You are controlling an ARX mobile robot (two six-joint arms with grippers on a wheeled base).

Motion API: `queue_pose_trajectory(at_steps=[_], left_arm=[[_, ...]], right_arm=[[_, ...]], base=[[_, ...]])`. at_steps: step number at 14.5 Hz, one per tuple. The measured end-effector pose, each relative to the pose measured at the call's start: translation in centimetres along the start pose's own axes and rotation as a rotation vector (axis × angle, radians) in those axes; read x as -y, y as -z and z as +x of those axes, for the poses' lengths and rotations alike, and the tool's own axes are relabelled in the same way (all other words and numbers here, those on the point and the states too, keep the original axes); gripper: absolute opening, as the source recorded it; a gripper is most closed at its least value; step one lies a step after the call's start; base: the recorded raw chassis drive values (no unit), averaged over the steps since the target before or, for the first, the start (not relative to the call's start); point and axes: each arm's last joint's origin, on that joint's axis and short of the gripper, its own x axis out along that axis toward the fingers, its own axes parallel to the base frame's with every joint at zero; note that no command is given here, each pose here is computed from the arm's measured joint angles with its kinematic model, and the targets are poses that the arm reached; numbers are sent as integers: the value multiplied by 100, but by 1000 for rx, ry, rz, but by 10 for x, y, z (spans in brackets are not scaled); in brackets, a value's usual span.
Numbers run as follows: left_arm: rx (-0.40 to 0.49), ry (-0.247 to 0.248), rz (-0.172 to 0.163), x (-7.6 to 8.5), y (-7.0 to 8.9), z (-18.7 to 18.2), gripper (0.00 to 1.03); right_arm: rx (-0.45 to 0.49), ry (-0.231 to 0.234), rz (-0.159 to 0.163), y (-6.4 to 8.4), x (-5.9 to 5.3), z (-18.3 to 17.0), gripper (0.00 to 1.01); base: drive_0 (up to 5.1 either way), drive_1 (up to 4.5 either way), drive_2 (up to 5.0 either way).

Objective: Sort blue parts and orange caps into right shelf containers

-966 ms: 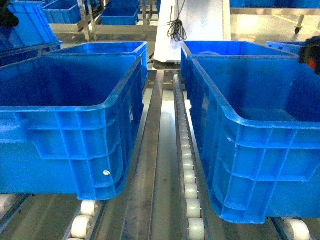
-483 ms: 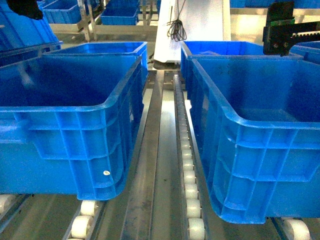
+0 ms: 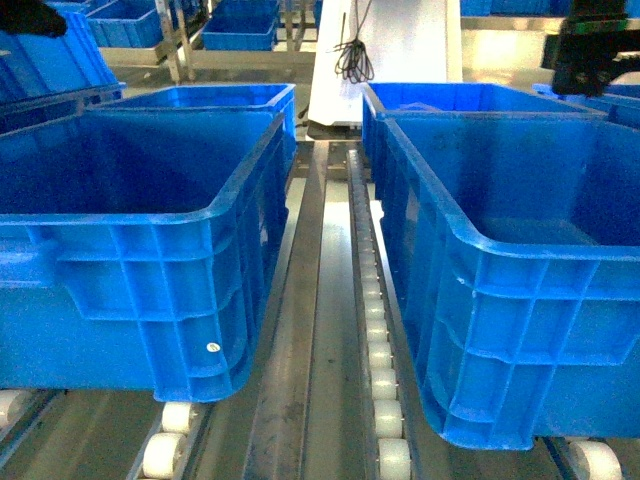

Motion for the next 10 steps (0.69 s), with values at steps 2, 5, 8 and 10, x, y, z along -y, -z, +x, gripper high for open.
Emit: queue_pose_trajectory(at_steps=[2, 5, 8, 10], left_arm=[[-3, 7, 5, 0, 6, -14, 72], [-18, 8, 10, -2, 35, -82, 24], [-30, 8, 12, -4, 66, -179, 2], [7, 9, 13, -4, 71, -194, 2]], right_arm=[[4, -3, 5, 4, 4, -13, 71], [-4, 7, 8, 24, 27, -80, 21], [-32, 4, 14, 55, 50, -173, 3], [-11, 4, 14, 52, 50, -187, 3]], base=[[0, 0, 0], [0, 0, 0], [0, 0, 0], [0, 0, 0]])
